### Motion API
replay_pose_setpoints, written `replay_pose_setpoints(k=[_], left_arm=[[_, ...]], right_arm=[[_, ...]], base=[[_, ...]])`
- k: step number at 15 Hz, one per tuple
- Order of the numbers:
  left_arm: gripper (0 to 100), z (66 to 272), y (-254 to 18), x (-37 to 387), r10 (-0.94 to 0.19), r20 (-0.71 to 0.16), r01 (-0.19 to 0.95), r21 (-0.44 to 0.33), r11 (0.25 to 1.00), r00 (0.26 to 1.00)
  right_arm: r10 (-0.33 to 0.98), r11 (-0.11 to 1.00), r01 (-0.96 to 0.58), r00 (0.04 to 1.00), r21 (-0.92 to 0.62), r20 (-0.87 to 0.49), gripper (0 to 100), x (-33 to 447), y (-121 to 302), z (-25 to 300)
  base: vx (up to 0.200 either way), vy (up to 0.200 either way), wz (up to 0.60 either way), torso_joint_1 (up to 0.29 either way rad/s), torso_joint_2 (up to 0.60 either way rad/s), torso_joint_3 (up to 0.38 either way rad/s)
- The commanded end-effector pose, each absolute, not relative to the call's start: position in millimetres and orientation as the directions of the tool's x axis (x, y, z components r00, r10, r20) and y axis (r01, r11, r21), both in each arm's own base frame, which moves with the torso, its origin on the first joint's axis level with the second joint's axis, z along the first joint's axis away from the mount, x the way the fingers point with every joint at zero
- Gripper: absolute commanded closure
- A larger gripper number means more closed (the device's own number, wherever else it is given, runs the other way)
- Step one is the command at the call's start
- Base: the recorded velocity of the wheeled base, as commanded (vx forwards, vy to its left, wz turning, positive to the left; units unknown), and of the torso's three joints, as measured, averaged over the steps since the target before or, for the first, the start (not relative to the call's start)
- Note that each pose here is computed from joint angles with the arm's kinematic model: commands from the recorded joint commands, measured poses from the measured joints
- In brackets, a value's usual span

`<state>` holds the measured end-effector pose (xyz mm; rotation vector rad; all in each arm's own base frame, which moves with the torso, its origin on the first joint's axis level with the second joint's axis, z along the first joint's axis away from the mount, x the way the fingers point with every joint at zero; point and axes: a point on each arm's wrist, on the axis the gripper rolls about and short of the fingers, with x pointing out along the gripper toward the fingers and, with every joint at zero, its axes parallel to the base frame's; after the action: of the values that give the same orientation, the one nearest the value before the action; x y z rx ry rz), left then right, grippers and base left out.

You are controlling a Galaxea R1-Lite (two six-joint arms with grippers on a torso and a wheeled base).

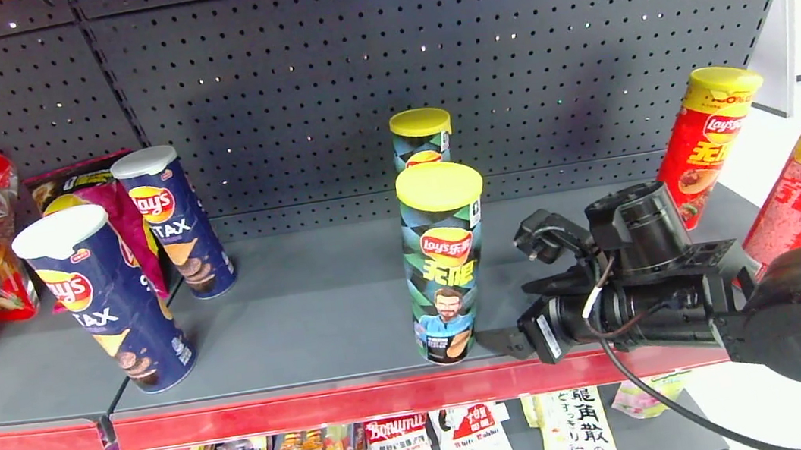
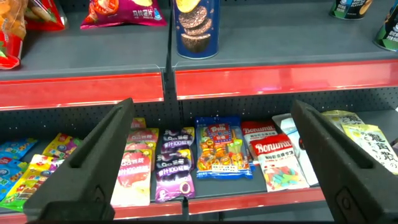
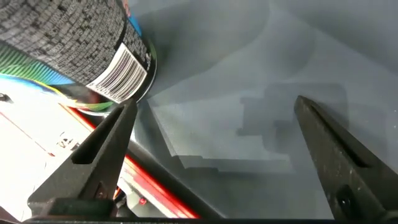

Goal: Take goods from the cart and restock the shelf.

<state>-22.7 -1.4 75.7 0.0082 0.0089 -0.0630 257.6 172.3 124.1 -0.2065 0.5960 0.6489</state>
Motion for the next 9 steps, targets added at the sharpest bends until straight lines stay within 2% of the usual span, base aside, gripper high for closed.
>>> replay_pose_setpoints(k=[1,6,9], left_arm=[[0,75.7,-1.4,-22.6,-0.063,-0.011,0.063,0.009,0.998,0.998],[0,75.7,-1.4,-22.6,-0.063,-0.011,0.063,0.007,0.998,0.998],[0,75.6,-1.4,-22.7,-0.063,-0.009,0.063,0.009,0.998,0.998]], right_arm=[[0.506,0.786,-0.619,0.645,-0.003,-0.573,0,260.7,173.7,124.0],[0.487,0.797,-0.604,0.660,-0.019,-0.573,0,259.5,171.7,122.4],[0.484,0.799,-0.600,0.667,-0.024,-0.566,0,241.1,157.0,129.3]], base=[[0.000,0.000,0.00,0.000,0.00,0.000],[0.000,0.000,0.00,0.000,0.00,0.000],[0.000,0.000,0.00,0.000,0.00,0.000]])
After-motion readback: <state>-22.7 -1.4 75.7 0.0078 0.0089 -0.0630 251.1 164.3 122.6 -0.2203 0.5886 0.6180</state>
